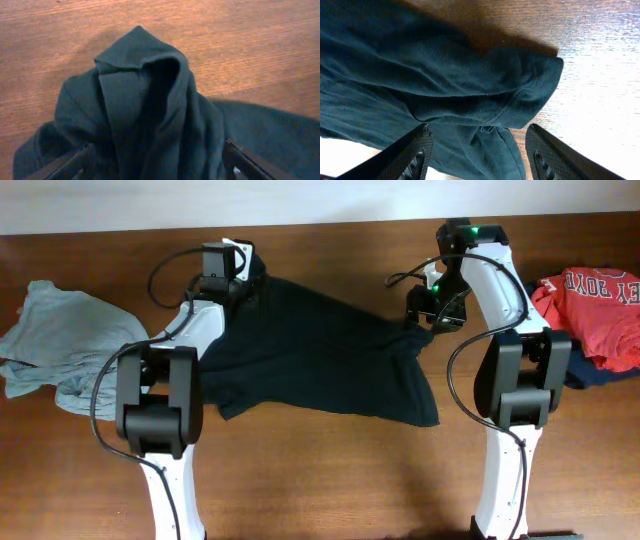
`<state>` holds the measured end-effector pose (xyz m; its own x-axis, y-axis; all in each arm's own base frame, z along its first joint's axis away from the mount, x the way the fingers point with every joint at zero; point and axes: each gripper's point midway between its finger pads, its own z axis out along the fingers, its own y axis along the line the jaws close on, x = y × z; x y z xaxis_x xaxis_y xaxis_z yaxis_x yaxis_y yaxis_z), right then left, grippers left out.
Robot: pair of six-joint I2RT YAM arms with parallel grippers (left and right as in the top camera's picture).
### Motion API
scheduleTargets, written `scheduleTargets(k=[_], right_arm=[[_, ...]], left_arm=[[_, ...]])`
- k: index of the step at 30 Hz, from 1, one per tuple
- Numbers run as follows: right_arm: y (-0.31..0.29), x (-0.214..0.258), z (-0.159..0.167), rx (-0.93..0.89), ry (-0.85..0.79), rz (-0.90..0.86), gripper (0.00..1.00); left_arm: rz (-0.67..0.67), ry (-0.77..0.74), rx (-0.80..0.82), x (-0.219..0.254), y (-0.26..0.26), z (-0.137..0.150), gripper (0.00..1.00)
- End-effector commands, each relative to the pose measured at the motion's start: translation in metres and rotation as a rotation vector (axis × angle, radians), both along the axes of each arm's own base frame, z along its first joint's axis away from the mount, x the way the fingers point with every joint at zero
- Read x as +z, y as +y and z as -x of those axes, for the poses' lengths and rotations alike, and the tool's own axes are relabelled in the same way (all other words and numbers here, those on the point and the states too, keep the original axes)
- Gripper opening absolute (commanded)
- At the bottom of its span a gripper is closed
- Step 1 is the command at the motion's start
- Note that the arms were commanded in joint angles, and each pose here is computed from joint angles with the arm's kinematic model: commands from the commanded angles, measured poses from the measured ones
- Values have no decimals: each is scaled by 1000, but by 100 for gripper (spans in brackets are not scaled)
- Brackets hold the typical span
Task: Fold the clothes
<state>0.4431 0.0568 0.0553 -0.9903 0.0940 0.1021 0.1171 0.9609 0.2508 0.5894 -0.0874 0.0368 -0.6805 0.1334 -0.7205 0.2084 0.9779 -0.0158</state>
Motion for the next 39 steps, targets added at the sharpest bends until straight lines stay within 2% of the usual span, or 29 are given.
scheduleTargets(k=[1, 2, 4, 5, 9, 11, 24, 28, 35, 39], right_arm=[[2, 9, 0, -3, -18, -12, 63], [2, 9, 0, -3, -18, -12, 63], [2, 9, 0, -4, -18, -11, 61], [2, 9, 0, -4, -18, -11, 58], [2, 9, 0, -4, -17, -12, 56], [2, 9, 0, -4, -17, -12, 56], [-2, 9, 13, -3, 39, 8, 54], [-1, 4, 11, -10, 30, 9, 53], [-3, -21, 9, -35, 23, 14, 44], [-12, -26, 3, -48, -1, 47, 45]], left_arm=[[-23, -20, -9, -3, 3, -9, 75], [-24, -22, -6, -3, 3, -10, 68], [-30, -32, 1, -2, 4, -12, 43], [-34, -42, 7, 0, 5, -14, 34], [-40, -60, 11, 8, 4, -18, 10], [-40, -57, 6, 11, 1, -19, 1], [-41, -51, -4, 63, -7, -32, 0], [-42, -43, -8, 65, -9, -30, 0], [-43, -35, -17, 64, -15, -28, 0], [-43, -35, -22, 64, -18, -28, 0]])
